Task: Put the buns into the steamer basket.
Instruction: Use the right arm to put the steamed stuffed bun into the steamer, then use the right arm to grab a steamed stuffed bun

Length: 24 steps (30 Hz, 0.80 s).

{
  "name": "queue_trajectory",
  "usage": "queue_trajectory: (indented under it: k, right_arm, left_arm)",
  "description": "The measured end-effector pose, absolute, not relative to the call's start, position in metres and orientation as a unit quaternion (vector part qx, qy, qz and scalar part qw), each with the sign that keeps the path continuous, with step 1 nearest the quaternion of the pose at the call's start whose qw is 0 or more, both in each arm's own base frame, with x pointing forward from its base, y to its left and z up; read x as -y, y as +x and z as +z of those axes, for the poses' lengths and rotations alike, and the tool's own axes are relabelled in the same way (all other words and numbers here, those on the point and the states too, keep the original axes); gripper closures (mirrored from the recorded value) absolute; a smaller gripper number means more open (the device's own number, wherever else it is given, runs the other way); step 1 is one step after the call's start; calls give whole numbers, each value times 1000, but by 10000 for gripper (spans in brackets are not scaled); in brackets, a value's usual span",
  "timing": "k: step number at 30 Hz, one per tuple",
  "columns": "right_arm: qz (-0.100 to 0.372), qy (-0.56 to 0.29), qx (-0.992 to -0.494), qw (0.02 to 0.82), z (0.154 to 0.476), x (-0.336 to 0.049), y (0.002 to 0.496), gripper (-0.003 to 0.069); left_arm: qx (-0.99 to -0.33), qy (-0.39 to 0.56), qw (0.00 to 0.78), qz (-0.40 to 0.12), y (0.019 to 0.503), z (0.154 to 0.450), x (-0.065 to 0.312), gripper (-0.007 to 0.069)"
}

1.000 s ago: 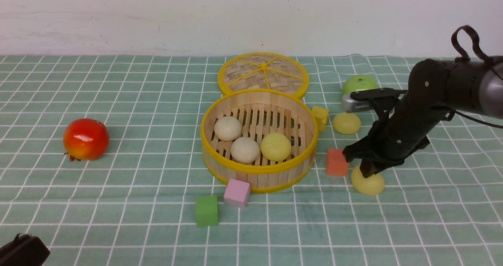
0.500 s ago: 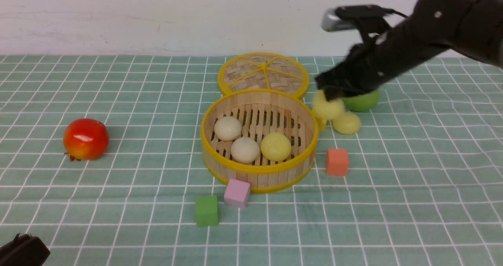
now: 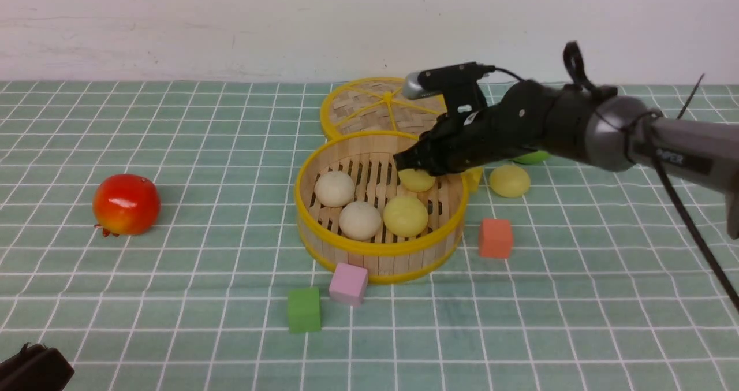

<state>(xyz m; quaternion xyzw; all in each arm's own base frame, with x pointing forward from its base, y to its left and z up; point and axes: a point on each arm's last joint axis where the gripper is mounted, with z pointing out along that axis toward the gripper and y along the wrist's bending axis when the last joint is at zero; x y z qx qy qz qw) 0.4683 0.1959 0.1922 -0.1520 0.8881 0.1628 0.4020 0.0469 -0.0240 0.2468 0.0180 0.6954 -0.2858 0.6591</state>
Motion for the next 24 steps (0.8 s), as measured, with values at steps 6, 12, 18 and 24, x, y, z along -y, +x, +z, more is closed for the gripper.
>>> queue_trajectory:
  k: [6,12,18,24]
  right_arm:
    - [165,-153,-887,402,195,-196,467,353]
    - [139,-204,-879,409,252,-180,451,182]
    - [97,-127,-910,382,275,-114,454,237]
    - [105,-15,-945,308,231,-65,470,376]
  left_arm:
    - [-695,18,659,-286,47,247,24,512]
    - [-695,18,659,-286,47,247,24,502]
    - [-695,18,659,-286,47,247,24,496]
    - [-695,18,659,-286,47,247,24,491]
